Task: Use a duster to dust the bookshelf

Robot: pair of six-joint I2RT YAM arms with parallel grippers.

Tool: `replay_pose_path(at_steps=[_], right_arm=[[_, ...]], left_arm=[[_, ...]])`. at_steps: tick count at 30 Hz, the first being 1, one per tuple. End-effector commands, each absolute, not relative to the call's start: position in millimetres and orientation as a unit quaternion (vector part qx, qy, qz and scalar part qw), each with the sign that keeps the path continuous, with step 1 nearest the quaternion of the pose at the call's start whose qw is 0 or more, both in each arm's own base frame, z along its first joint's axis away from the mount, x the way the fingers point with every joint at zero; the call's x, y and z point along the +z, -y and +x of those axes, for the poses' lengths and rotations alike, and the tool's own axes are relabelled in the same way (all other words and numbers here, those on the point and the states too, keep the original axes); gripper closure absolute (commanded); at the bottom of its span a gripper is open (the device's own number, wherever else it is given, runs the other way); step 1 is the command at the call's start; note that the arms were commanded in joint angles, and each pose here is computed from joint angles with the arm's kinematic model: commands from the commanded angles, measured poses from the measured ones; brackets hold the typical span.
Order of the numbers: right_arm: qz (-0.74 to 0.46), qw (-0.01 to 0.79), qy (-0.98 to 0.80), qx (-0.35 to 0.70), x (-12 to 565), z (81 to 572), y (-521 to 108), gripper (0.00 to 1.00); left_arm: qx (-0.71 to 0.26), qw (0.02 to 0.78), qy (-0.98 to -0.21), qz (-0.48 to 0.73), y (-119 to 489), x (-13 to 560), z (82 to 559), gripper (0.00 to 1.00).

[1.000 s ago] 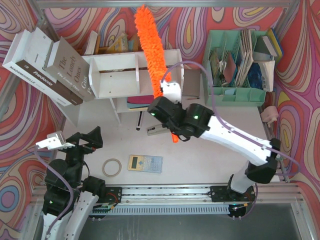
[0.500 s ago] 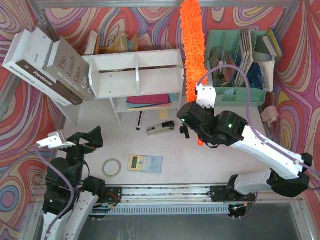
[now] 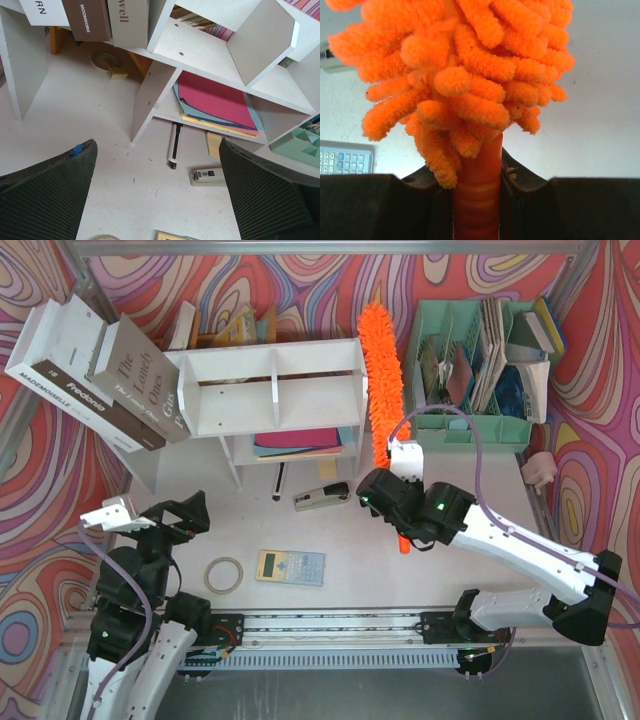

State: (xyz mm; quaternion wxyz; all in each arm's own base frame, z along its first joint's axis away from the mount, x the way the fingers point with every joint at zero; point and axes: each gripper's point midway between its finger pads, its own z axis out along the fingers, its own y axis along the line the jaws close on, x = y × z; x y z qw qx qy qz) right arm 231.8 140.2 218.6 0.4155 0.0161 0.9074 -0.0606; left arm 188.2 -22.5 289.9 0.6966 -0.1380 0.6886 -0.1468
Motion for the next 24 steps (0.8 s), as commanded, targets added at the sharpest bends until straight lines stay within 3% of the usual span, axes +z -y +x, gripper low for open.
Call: replay_pose_path(at_steps=[1, 14, 24], right_arm=[[0.029, 0.423, -0.906, -0.007, 207.2, 239.1, -161.9, 1.0], [0.015, 0.357, -0.934, -0.01, 131.1, 225.7, -170.1, 1.0], [0.02, 0.442, -0.897, -0.012, 219.2, 252.1, -166.5, 1.0]], left_arm=[[-0.146, 0.696, -0.69, -0.137, 22.9, 289.5, 188.9, 0.02], [-0.149, 0.697, -0.688, -0.137, 23.3, 290.3, 188.6, 0.02], [-0.147, 0.697, -0.689, -0.138, 22.1, 290.2, 187.0, 0.02]])
